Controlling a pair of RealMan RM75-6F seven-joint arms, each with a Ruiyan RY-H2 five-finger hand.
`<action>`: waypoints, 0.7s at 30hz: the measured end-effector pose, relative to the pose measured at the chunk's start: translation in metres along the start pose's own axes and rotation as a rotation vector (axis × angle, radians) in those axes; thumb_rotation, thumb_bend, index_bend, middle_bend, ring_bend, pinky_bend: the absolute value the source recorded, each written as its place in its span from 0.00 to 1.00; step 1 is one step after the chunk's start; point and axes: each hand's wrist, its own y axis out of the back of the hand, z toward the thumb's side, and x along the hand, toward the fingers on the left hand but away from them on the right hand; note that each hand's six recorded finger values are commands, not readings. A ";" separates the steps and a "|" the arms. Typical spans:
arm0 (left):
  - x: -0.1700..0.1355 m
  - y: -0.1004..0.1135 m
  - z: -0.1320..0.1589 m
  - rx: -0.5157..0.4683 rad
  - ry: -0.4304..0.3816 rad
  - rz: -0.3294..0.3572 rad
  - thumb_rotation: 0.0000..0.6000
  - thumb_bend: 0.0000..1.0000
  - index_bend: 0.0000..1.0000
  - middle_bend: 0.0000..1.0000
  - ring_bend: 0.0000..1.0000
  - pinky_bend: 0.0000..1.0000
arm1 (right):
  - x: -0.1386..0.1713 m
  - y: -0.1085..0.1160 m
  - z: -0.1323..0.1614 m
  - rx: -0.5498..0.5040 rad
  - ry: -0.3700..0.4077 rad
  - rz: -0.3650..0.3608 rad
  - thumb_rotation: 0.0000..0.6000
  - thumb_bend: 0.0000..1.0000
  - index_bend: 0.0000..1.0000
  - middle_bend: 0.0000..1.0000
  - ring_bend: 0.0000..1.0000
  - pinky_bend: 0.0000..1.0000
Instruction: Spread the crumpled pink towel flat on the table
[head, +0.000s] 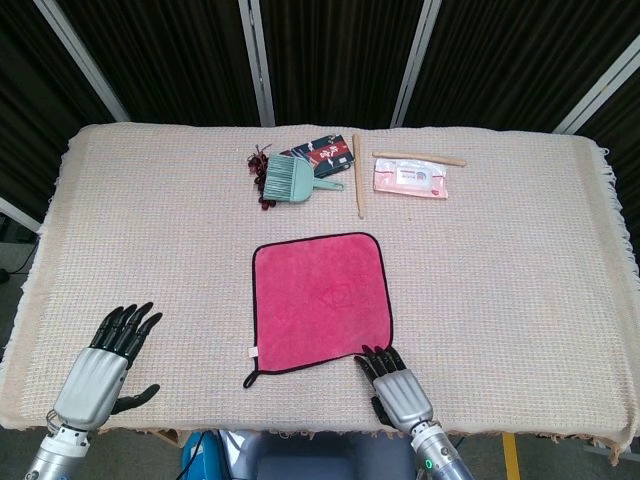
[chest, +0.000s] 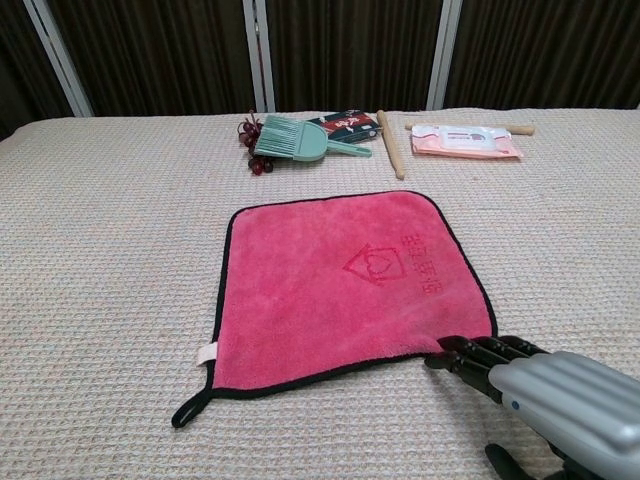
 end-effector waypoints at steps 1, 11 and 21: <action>0.000 0.000 0.000 0.000 -0.001 0.000 1.00 0.11 0.04 0.00 0.00 0.00 | 0.001 0.000 0.000 0.003 0.001 0.001 1.00 0.59 0.00 0.00 0.00 0.00; -0.001 -0.002 0.001 -0.004 -0.004 -0.006 1.00 0.11 0.04 0.00 0.00 0.00 | 0.014 -0.004 0.004 0.020 0.006 0.022 1.00 0.59 0.00 0.00 0.00 0.00; -0.001 -0.004 0.001 -0.003 -0.006 -0.012 1.00 0.11 0.04 0.00 0.00 0.00 | 0.020 -0.003 0.008 0.039 0.016 0.033 1.00 0.59 0.00 0.00 0.00 0.00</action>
